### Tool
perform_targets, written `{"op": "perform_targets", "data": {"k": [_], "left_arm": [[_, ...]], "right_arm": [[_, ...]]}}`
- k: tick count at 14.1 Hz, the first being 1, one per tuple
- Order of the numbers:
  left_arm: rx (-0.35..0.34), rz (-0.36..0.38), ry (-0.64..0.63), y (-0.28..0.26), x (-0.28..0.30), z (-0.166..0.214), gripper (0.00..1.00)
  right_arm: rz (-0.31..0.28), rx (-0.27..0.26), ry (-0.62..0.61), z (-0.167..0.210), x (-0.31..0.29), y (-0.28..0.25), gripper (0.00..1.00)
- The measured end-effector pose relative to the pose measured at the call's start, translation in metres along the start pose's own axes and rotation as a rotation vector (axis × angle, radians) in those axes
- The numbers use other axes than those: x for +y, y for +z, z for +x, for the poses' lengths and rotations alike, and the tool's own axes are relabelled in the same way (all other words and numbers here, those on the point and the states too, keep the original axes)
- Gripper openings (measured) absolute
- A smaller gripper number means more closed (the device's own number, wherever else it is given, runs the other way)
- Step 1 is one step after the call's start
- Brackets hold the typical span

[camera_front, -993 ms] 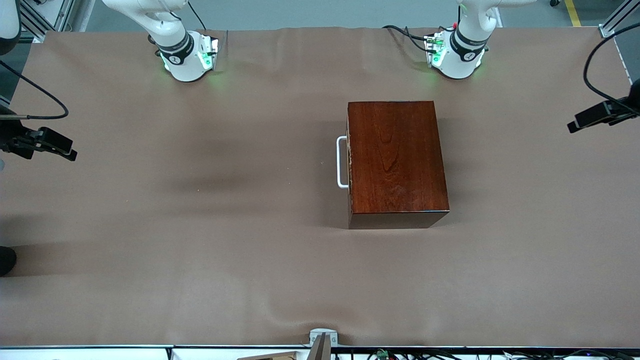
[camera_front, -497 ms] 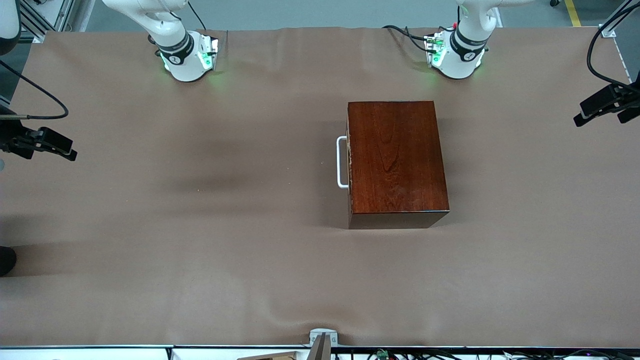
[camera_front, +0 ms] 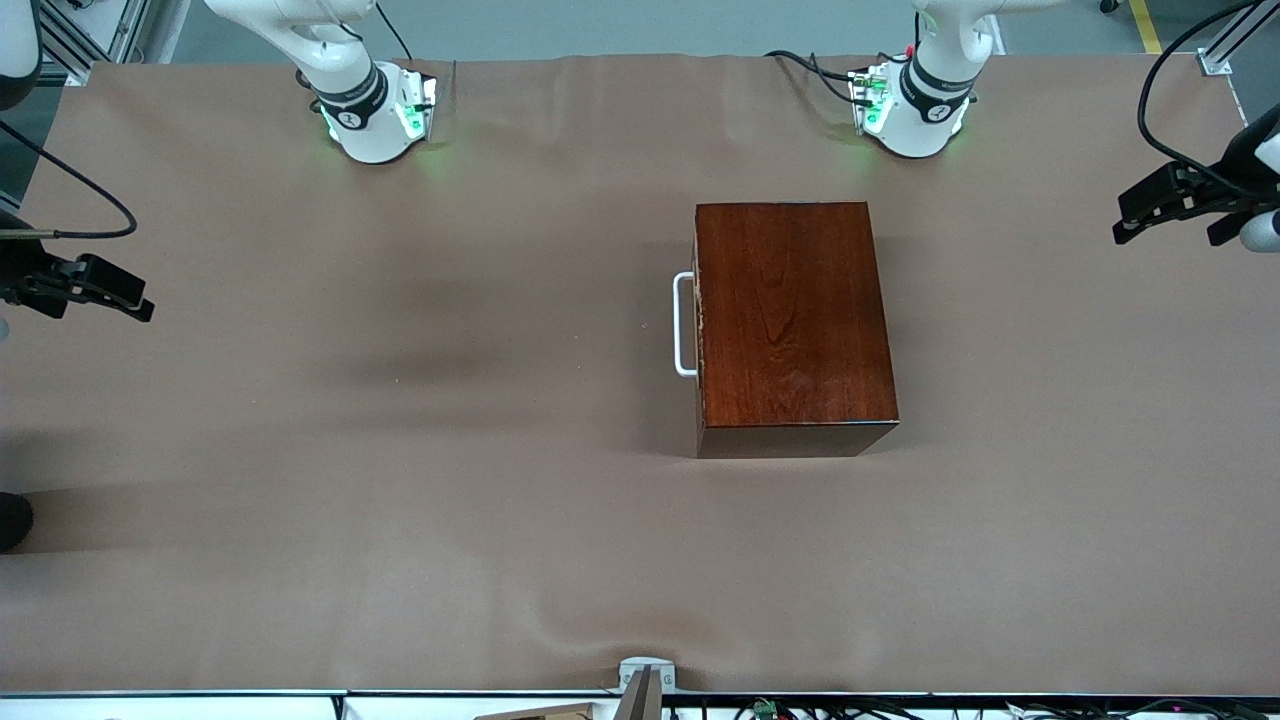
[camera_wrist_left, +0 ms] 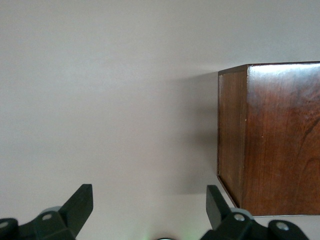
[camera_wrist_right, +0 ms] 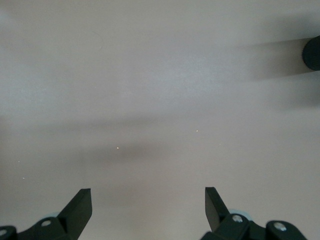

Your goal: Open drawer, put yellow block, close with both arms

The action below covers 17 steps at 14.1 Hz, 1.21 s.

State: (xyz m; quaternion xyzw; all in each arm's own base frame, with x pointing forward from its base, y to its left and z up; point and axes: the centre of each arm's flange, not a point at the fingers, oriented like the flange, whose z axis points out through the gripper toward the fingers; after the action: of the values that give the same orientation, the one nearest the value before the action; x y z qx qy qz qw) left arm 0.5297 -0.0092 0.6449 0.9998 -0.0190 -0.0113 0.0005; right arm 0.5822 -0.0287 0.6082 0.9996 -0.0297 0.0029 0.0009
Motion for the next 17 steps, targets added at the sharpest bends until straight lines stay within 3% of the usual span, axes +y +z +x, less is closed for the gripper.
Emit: {"op": "perform_targets", "data": {"k": [5,17], "left_arm": [[-0.047,0.000,0.021,0.004,0.005,-0.005,1.00],[-0.023,0.002,0.062,0.008,0.025,0.004,1.00]], "right_arm": [[0.000,0.000,0.000,0.000,0.000,0.000,1.00],[0.000,0.000,0.000,0.000,0.000,0.000,1.00]]}}
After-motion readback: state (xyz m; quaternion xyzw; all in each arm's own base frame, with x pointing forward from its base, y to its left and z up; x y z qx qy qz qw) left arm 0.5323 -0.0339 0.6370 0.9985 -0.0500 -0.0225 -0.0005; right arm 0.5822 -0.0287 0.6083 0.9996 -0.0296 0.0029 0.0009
